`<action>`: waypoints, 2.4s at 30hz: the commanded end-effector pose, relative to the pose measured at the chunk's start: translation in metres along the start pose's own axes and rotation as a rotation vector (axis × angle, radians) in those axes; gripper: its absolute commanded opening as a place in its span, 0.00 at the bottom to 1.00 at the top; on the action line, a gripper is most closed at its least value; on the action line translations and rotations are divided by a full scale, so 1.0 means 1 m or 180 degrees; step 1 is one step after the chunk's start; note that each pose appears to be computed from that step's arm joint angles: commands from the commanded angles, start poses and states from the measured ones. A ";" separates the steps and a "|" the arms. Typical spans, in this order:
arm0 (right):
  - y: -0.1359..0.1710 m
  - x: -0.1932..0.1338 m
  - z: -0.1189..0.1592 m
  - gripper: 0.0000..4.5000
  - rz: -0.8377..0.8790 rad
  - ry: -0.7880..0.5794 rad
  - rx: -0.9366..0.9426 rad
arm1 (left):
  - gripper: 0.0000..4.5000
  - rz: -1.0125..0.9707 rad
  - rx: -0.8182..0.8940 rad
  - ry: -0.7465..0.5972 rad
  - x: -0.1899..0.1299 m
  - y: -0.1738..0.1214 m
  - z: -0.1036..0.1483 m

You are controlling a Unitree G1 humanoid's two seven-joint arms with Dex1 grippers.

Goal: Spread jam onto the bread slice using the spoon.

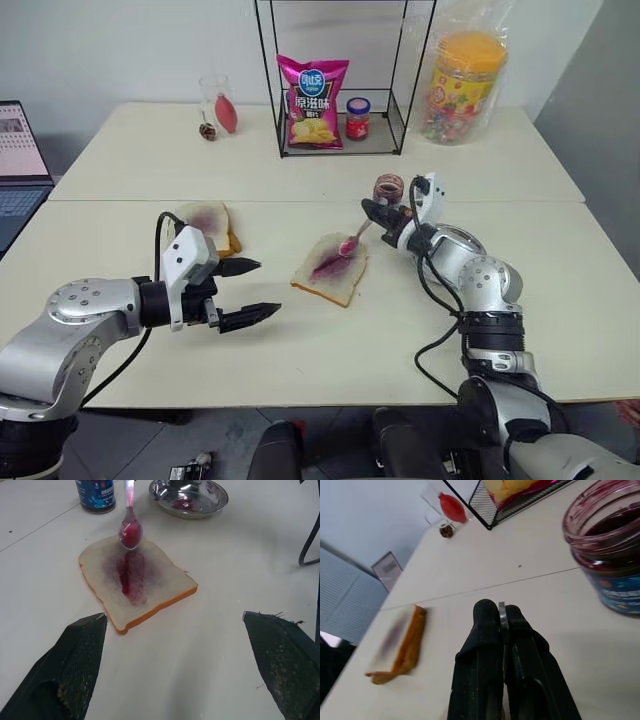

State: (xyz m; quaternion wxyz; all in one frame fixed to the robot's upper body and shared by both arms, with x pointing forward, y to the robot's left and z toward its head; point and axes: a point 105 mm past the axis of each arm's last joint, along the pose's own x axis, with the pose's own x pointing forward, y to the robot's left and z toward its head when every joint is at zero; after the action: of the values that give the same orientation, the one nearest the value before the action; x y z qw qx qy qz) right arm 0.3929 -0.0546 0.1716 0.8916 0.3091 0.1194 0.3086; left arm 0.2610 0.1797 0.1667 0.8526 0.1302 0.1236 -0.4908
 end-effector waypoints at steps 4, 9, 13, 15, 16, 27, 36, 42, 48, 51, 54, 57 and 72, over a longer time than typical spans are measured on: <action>0.041 0.008 -0.015 0.02 0.0391 0.0079 0.0130 | 1.00 -0.0010 0.0109 -0.0013 -0.003 -0.002 0.005; 0.036 0.013 -0.034 0.02 0.0366 0.0223 0.0015 | 1.00 -0.0003 0.0113 -0.0014 -0.003 -0.003 0.006; 0.026 0.014 -0.040 0.02 0.0298 0.0256 -0.0136 | 1.00 -0.0001 0.0114 -0.0009 -0.002 -0.003 0.006; 0.020 0.014 -0.036 0.02 0.0225 0.0198 -0.0215 | 1.00 0.0000 0.0115 -0.0009 -0.002 -0.003 0.006; 0.016 0.014 -0.033 0.02 0.0175 0.0148 -0.0256 | 1.00 0.0000 0.0117 -0.0008 -0.002 -0.003 0.006; -0.014 0.004 0.000 0.02 -0.0121 -0.0152 -0.0662 | 1.00 -0.0037 0.0135 -0.0019 0.000 -0.002 0.008; -0.013 -0.002 0.020 0.02 -0.0149 -0.0322 -0.0689 | 1.00 -0.0108 0.0190 -0.0015 0.004 0.005 0.011; 0.014 -0.009 0.018 0.02 0.0287 -0.0241 -0.0177 | 1.00 -0.0203 0.0307 0.0040 0.000 0.012 0.018; 0.025 -0.034 0.036 0.02 0.0529 -0.0292 0.0012 | 1.00 -0.0319 0.0541 -0.0037 -0.001 0.030 0.054; 0.023 -0.058 0.053 0.02 0.0475 -0.0470 0.0015 | 1.00 -0.0524 0.0765 -0.0053 0.016 0.032 0.071; 0.011 -0.088 0.077 0.02 0.0184 -0.0765 -0.0161 | 1.00 -0.0911 0.0920 -0.0128 0.048 0.017 0.078; 0.003 -0.102 0.085 0.02 -0.0016 -0.0898 -0.0208 | 1.00 -0.1039 0.0970 -0.0181 0.061 0.012 0.080; -0.115 -0.175 0.077 0.02 -0.1412 -0.1515 -0.0076 | 1.00 -0.1248 0.1191 -0.0399 0.140 0.006 0.086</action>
State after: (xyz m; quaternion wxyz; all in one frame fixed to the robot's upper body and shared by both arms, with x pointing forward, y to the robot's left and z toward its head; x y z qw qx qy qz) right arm 0.3416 -0.2657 0.1484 0.9430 0.3319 0.0087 0.0232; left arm 0.3409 0.0428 0.1890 0.7095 0.2182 0.0235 -0.6696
